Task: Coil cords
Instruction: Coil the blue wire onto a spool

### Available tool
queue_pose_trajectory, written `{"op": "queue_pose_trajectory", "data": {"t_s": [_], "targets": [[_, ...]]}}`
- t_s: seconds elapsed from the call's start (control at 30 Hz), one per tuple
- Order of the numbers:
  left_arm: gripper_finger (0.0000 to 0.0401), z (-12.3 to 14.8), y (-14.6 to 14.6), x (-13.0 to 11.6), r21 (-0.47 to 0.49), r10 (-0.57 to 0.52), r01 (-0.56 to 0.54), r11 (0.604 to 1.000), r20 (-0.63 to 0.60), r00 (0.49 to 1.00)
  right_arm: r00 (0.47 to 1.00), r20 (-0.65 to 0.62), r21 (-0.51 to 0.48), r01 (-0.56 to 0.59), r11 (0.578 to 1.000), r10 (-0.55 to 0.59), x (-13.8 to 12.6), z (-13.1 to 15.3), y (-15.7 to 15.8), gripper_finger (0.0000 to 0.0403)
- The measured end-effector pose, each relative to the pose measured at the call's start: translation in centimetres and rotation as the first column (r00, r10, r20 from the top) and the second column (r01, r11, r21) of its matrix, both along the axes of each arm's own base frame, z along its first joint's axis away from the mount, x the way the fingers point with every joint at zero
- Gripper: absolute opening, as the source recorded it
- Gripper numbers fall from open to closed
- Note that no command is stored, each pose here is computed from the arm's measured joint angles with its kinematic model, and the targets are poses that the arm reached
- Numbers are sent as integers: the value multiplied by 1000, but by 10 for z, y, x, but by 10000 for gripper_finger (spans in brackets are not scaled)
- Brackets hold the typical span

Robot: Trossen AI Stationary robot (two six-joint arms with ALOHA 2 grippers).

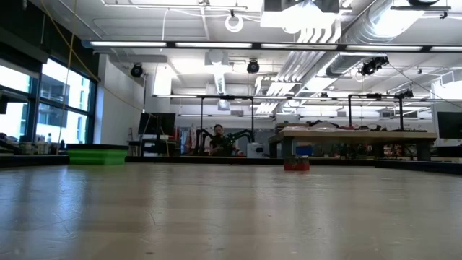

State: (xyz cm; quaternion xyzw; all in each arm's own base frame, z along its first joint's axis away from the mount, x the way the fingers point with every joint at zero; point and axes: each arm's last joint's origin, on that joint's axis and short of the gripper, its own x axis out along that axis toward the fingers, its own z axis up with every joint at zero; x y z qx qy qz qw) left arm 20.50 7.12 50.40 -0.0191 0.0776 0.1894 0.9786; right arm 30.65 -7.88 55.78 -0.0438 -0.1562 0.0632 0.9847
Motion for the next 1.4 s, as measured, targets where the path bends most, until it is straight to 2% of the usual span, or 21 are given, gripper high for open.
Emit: {"op": "queue_pose_trajectory", "data": {"t_s": [0.13, 0.2, 0.33, 0.47, 0.63, 0.87, 1.23, 1.4], "targets": [[77, -48, 9, 35, -56, -13, 17, 998, 68, 998, 1000, -3, 1, 0, 1000, 0, 1, -1, 0, 0], [84, -60, 12, 51, -48, -30, 38, 998, 151, 988, 1000, 0, 1, 0, 1000, 0, 1, 0, 0, 0], [116, -62, 11, 73, -16, -71, 80, 997, 295, 953, 1000, -2, 3, 0, 1000, 0, 1, 0, 0, 0], [153, -75, 8, 90, -41, -85, 100, 994, 271, 959, 1000, -3, 16, -4, 1000, 5, 1, 0, 0, 0], [186, -76, -1, 106, -47, -106, 131, 990, 354, 929, 1000, -1, 14, 11, 1000, -11, 0, 0, -3, 0], [201, -78, -17, 117, -51, -146, 179, 983, 390, 909, 1000, -5, 21, 18, 1000, -18, 0, -1, -5, 0], [202, -75, -19, 118, -10, -114, 131, 991, 424, 898, 1000, -9, 22, 17, 1000, -17, 0, -1, -5, 0], [202, -75, -18, 125, 6, -126, 140, 990, 483, 866, 1000, -8, 21, 16, 1000, -16, 0, -1, -4, 0]]}}
